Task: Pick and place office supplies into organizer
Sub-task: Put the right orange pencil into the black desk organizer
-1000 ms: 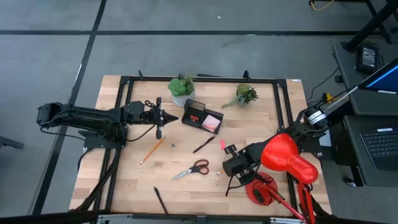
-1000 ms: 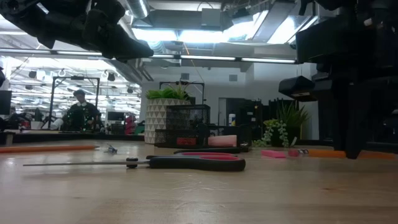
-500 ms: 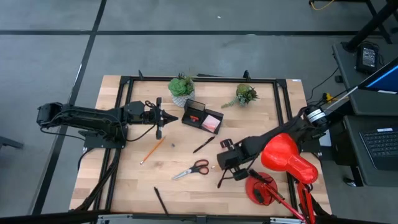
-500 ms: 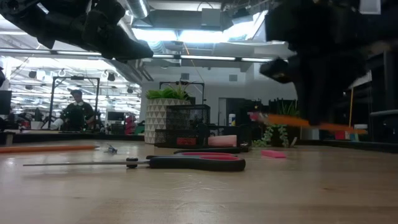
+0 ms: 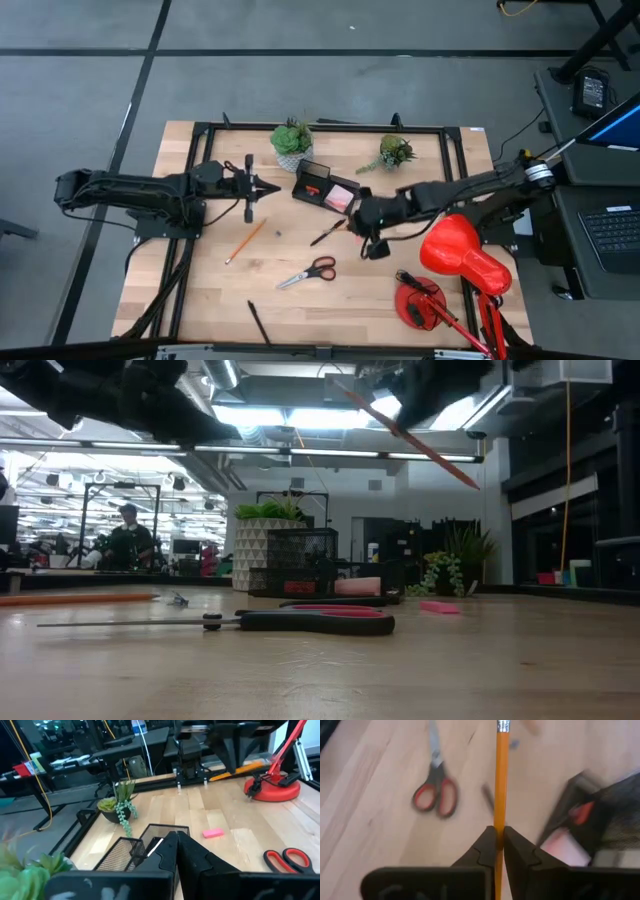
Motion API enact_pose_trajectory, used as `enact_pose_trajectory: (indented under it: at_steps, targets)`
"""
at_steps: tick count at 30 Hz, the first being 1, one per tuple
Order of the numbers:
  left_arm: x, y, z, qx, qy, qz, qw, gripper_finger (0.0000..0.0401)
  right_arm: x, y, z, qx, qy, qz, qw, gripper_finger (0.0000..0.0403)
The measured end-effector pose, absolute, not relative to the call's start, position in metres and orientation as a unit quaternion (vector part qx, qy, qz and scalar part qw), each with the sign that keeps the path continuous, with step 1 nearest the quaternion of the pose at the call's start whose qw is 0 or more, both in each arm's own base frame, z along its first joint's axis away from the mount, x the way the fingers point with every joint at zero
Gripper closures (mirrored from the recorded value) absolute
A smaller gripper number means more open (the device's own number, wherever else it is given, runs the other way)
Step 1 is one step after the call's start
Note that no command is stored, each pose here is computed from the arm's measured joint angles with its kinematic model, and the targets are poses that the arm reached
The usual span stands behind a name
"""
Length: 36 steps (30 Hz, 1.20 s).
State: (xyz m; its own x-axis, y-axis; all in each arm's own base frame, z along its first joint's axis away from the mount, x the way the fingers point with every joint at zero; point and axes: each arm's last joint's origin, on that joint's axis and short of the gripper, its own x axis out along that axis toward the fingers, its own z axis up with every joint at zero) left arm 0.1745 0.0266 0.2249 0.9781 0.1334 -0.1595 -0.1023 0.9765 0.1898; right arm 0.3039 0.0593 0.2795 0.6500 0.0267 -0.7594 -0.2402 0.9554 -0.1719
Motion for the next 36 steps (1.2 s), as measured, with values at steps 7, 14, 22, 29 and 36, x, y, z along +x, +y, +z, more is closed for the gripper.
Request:
enact_pose_trajectory:
  at_steps: [7, 14, 22, 29, 36]
  targets:
    - [0.161, 0.024, 0.23, 0.078, 0.086, 0.06, 0.991, 0.04, 0.319, 0.028, 0.298, -0.172, 0.316, 0.045, 0.932, 0.0377]
    - [0.155, 0.024, 0.232, 0.078, 0.085, 0.06, 0.992, 0.04, 0.328, -0.004, 0.3, -0.171, 0.24, 0.021, 0.955, 0.0377]
    - [0.152, 0.023, 0.232, 0.077, 0.089, 0.06, 0.991, 0.04, 0.329, -0.024, 0.285, -0.164, 0.187, 0.01, 0.968, 0.0377]
    - [0.152, 0.023, 0.23, 0.076, 0.097, 0.059, 0.991, 0.0399, 0.327, -0.03, 0.276, -0.176, 0.129, 0.001, 0.976, 0.0377]
    - [0.152, 0.023, 0.23, 0.076, 0.097, 0.059, 0.991, 0.0399, 0.322, -0.034, 0.266, -0.18, 0.056, -0.017, 0.982, 0.0377]
